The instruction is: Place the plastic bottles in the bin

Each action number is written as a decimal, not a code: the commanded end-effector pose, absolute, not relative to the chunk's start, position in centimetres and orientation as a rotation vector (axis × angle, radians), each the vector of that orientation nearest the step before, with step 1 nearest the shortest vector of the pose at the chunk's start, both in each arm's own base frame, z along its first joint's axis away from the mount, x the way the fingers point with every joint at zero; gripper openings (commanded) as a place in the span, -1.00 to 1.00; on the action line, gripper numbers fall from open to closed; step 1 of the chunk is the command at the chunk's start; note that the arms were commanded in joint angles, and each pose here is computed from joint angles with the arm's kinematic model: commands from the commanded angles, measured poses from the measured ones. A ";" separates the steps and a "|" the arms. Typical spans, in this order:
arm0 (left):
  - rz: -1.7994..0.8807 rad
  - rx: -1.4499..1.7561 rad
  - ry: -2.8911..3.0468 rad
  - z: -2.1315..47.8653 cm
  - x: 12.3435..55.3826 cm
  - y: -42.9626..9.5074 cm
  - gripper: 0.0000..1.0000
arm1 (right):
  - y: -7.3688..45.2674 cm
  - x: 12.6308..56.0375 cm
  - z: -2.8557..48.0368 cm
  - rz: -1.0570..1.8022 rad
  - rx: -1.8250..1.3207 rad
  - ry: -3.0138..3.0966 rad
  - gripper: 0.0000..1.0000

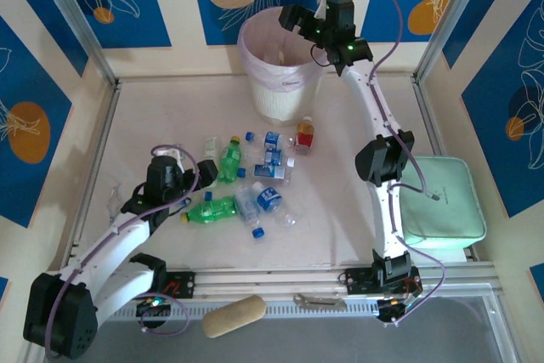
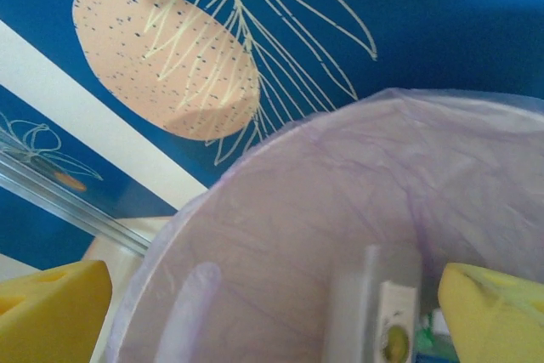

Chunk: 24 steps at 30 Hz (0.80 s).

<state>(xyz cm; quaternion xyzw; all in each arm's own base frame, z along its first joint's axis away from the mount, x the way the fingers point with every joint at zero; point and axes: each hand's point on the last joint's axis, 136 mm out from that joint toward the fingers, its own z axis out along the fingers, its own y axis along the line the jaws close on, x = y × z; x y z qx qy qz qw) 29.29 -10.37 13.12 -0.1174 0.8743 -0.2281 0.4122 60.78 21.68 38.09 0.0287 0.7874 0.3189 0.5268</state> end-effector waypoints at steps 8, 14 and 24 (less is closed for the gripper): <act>-0.525 -0.424 2.204 14.1 30.2 -8.6 0.99 | 18.5 50.9 43.1 0.618 -0.039 1.762 0.98; -0.362 -0.411 2.286 14.6 29.3 -6.9 0.99 | 14.1 45.5 39.4 0.750 0.128 1.754 0.98; -0.172 -0.631 2.490 12.2 24.1 -3.8 0.99 | 9.9 38.1 26.3 0.570 0.402 2.102 0.98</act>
